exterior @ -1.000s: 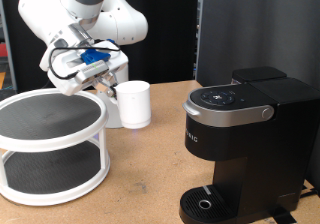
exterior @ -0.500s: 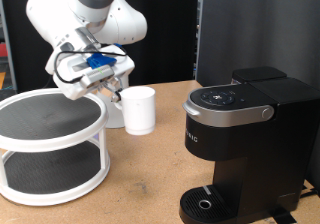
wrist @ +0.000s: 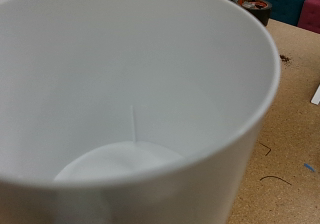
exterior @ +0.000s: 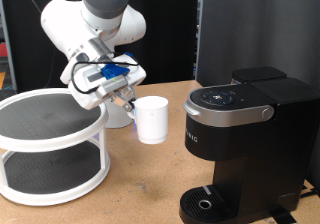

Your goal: Make a cup of coffee with the keurig machine

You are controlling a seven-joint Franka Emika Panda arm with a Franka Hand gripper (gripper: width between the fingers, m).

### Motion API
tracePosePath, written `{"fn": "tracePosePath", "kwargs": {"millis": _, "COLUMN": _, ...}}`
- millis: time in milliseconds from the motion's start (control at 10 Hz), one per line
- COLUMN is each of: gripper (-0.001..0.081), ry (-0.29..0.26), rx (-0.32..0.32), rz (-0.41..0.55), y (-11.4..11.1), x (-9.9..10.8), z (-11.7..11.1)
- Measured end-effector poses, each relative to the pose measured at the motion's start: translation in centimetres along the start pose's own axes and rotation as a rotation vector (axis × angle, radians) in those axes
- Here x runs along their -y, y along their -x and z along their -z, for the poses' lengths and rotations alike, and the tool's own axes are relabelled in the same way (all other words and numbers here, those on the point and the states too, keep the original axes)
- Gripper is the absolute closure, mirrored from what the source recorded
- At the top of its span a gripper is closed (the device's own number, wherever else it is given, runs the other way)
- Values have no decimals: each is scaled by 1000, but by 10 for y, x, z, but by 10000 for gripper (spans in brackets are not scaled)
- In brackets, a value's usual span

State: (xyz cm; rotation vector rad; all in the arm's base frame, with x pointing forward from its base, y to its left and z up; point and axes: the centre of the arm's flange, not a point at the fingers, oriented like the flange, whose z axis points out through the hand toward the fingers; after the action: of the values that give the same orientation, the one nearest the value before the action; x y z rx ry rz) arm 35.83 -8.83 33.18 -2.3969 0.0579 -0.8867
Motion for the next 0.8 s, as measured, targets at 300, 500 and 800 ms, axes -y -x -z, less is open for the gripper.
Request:
{"fn": "tracePosePath", "kwargs": {"millis": 300, "gripper": 731, "ry": 0, "rx": -11, "rz": 6, "y": 7, "x": 3, "z": -10}}
{"fn": "tracePosePath", "kwargs": {"millis": 500, "gripper": 731, "ry": 13, "rx": -11, "rz": 10, "y": 14, "x": 2, "z": -18}}
{"fn": "tracePosePath", "kwargs": {"millis": 800, "gripper": 731, "ry": 35, "rx": -4, "rz": 21, "y": 27, "x": -2, "z": -32}}
